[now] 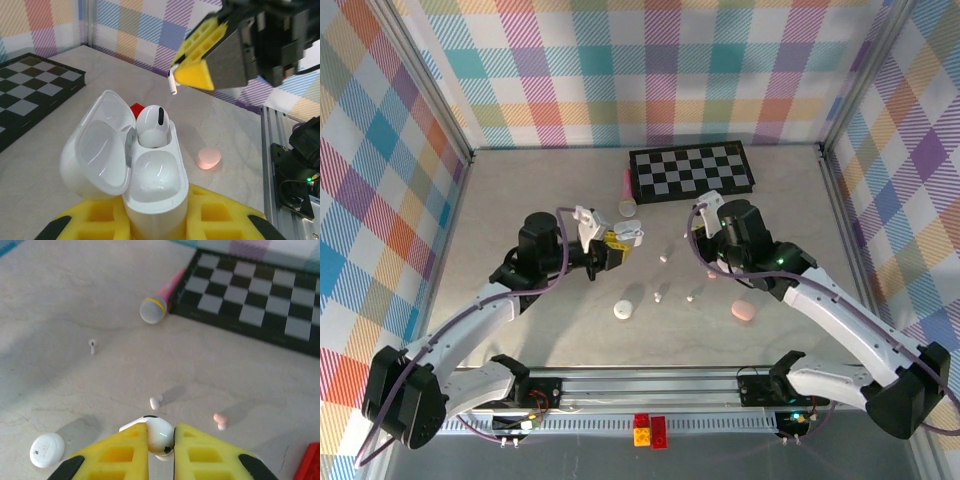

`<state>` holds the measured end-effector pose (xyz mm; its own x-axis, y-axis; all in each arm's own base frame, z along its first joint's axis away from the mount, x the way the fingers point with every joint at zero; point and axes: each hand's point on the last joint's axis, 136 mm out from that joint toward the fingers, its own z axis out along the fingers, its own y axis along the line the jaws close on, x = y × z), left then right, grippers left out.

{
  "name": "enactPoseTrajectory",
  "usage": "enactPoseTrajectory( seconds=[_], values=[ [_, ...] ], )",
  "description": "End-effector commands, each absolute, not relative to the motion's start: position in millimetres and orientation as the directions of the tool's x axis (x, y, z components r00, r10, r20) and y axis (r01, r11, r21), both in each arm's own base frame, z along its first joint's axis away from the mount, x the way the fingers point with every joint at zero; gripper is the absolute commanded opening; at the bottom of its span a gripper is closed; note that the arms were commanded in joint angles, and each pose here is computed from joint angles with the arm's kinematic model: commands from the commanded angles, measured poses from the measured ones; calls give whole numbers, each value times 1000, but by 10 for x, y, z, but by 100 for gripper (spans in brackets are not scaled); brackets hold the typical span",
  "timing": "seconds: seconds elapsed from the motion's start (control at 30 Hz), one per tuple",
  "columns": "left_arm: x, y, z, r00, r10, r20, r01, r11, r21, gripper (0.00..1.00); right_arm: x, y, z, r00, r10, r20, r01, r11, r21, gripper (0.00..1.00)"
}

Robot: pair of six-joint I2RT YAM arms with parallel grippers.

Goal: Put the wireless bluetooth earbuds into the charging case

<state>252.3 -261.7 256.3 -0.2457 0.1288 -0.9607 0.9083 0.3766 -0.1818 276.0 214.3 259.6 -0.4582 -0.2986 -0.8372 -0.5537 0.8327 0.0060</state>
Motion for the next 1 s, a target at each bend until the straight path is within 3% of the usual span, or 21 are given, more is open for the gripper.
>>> enactPoseTrajectory(
  seconds=[0.0,0.33,0.97],
  values=[
    [2534,-2763,2814,-161,108,-981,930,349,-114,1,2689,2217,2967,-328,-350,-877,-592,800,-98,16],
    [2456,-3034,2768,-150,138,-979,948,302,-103,1,2514,2601,3376,-154,-390,-908,-682,707,-188,16],
    [2440,-3082,2862,-141,118,-983,950,294,-101,1,2470,2957,3351,-71,-451,-890,-717,643,-269,16]
  ],
)
